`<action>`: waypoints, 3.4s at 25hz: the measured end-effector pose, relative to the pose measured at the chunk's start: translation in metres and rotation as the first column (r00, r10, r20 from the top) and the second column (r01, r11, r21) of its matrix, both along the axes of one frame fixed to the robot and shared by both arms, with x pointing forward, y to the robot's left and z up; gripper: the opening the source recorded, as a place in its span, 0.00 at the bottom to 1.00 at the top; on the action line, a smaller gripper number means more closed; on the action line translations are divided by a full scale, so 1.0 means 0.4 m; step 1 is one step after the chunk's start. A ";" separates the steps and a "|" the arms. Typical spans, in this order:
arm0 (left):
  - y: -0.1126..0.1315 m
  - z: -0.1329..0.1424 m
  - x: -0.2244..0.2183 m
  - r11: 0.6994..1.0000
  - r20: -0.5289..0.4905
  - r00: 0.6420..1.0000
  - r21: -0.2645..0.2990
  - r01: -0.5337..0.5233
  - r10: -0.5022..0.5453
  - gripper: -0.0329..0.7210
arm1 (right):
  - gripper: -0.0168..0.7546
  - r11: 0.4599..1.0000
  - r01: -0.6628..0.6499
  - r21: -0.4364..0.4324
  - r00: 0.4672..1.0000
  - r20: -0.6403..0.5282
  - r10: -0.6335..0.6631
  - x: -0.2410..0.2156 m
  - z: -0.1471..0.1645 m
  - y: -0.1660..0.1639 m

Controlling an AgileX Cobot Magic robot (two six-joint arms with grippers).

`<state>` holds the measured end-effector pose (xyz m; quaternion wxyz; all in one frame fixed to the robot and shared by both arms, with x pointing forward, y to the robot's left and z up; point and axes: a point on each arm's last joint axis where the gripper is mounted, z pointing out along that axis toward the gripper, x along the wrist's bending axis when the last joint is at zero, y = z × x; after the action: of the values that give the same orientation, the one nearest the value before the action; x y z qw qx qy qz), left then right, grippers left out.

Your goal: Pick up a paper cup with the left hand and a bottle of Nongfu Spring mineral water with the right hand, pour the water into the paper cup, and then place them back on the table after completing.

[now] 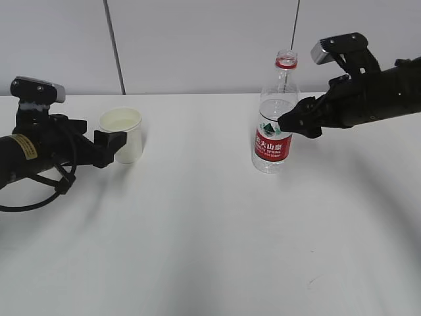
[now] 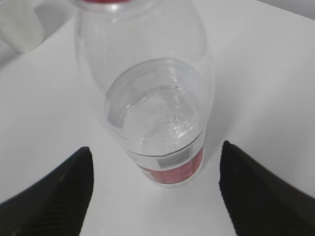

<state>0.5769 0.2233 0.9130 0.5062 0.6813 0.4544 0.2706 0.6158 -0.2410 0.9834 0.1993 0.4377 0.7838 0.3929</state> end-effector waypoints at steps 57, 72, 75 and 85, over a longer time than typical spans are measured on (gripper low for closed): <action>0.067 0.322 0.026 0.941 -0.105 0.935 0.021 -0.338 0.338 0.80 | 0.78 0.930 0.330 0.160 0.842 0.396 -0.367 0.077 0.355 -0.061; 0.086 0.538 0.132 0.861 -0.232 0.831 0.064 -0.505 0.505 0.70 | 0.78 0.919 0.363 0.156 0.825 0.404 -0.395 0.081 0.353 -0.069; 0.081 0.535 0.148 0.866 -0.326 0.804 0.143 -0.479 0.498 0.69 | 0.78 0.918 0.363 0.157 0.825 0.403 -0.396 0.081 0.353 -0.069; 0.071 0.524 0.120 0.893 -0.539 0.713 0.307 -0.329 0.448 0.68 | 0.78 0.918 0.363 0.157 0.825 0.403 -0.396 0.081 0.353 -0.069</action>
<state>0.6250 0.2516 1.1224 0.2017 0.6645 0.6955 0.1845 0.6484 -0.2686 1.1245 0.4236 0.4950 0.6032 0.4600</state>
